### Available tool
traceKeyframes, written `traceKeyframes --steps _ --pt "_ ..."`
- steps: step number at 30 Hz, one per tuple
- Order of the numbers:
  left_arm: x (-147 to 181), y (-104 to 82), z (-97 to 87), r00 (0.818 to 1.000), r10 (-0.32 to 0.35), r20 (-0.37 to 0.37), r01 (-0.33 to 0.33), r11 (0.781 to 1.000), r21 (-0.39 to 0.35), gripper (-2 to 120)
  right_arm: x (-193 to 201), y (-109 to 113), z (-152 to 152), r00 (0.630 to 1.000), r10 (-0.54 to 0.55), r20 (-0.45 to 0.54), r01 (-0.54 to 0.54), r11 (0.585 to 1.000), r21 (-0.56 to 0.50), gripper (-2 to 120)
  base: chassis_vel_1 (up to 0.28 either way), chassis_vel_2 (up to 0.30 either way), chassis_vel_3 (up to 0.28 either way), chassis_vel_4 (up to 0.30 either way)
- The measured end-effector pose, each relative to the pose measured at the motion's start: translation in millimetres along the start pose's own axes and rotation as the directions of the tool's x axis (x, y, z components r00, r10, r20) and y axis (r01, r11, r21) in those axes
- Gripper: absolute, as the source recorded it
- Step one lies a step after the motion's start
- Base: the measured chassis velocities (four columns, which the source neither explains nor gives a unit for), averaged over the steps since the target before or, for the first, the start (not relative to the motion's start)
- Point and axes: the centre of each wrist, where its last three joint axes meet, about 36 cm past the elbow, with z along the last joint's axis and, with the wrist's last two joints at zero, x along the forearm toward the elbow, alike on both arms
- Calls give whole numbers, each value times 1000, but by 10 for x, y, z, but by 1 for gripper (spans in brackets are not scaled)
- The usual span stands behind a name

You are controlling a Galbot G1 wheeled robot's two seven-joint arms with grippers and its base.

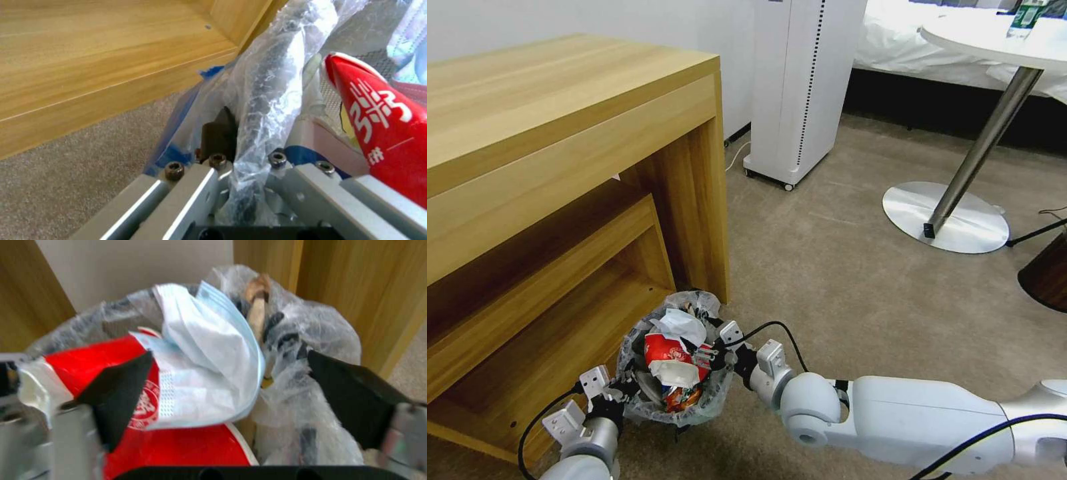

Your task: Pick up the trash bin and place the garbage on the floor into it.

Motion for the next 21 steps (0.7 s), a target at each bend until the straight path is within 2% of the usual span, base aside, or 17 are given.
traceKeyframes --steps 3,12,17,21 --pt "3 -8 10 1000 0 0 0 1000 -2 0 14 -12 -10 999 -12 36 13 1000 -12 99 0 0 0 0" --pt "-4 -7 24 1000 -2 -1 2 1000 -5 0 184 -170 -131 978 -64 201 75 996 -46 100 0 0 0 0" --pt "39 33 -27 1000 -10 -12 10 1000 -26 0 365 -380 -380 948 -23 318 37 998 -40 100 0 0 0 0" --pt "80 47 -98 999 -20 -32 19 999 -34 0 526 -488 -508 932 16 362 -2 999 -39 100 0 0 0 0"
